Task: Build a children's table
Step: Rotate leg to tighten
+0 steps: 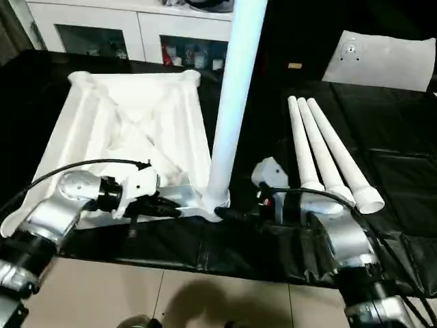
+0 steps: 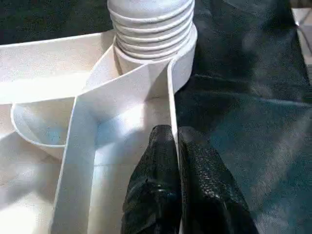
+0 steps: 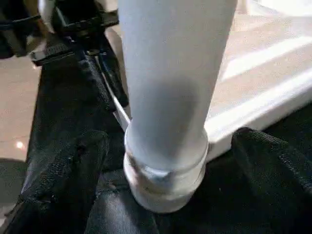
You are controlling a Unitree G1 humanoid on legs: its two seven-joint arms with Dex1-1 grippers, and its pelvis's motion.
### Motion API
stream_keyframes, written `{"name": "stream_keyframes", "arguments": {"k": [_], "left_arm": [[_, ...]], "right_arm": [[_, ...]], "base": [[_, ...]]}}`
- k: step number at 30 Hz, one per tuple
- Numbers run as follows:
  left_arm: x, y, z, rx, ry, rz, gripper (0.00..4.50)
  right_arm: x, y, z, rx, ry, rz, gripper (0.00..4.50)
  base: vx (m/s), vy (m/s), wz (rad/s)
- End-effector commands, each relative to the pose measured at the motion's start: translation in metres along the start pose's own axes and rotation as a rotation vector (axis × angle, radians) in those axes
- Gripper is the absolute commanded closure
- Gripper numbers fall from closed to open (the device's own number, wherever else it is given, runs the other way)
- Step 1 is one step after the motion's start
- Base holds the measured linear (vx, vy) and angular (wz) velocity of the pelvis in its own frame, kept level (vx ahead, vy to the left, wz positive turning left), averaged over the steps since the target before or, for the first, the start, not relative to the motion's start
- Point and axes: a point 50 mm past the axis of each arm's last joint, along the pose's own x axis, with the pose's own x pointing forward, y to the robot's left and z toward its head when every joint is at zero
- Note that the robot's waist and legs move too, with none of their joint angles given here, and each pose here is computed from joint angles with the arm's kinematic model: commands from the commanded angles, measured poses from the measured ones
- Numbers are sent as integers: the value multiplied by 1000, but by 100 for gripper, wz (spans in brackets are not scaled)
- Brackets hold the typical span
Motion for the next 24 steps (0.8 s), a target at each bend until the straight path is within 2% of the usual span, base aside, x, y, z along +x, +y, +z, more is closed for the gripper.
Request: {"name": "stream_keyframes", "arguments": {"k": [1,5,6,9,17,24], "left_arm": [[8,-6,1,51,47,-114,450],[9,-7,2,84,59,-180,450],[10,-7,2,95,64,-199,450],[11,-6,2,101,67,-208,450],[12,-2,2,121,79,-225,450],[11,-1,1,122,86,-227,450]], "right_arm": [[-2,-2,1,-23,19,21,31],[4,-2,2,-33,35,87,58],[7,-1,1,-40,47,111,77],[9,-1,0,-48,53,129,91],[13,2,-3,-65,79,200,168],[17,4,-5,-63,84,219,187]], "base": [[0,0,0],[0,0,0],[0,0,0],[0,0,0],[0,0,0],[0,0,0]]}}
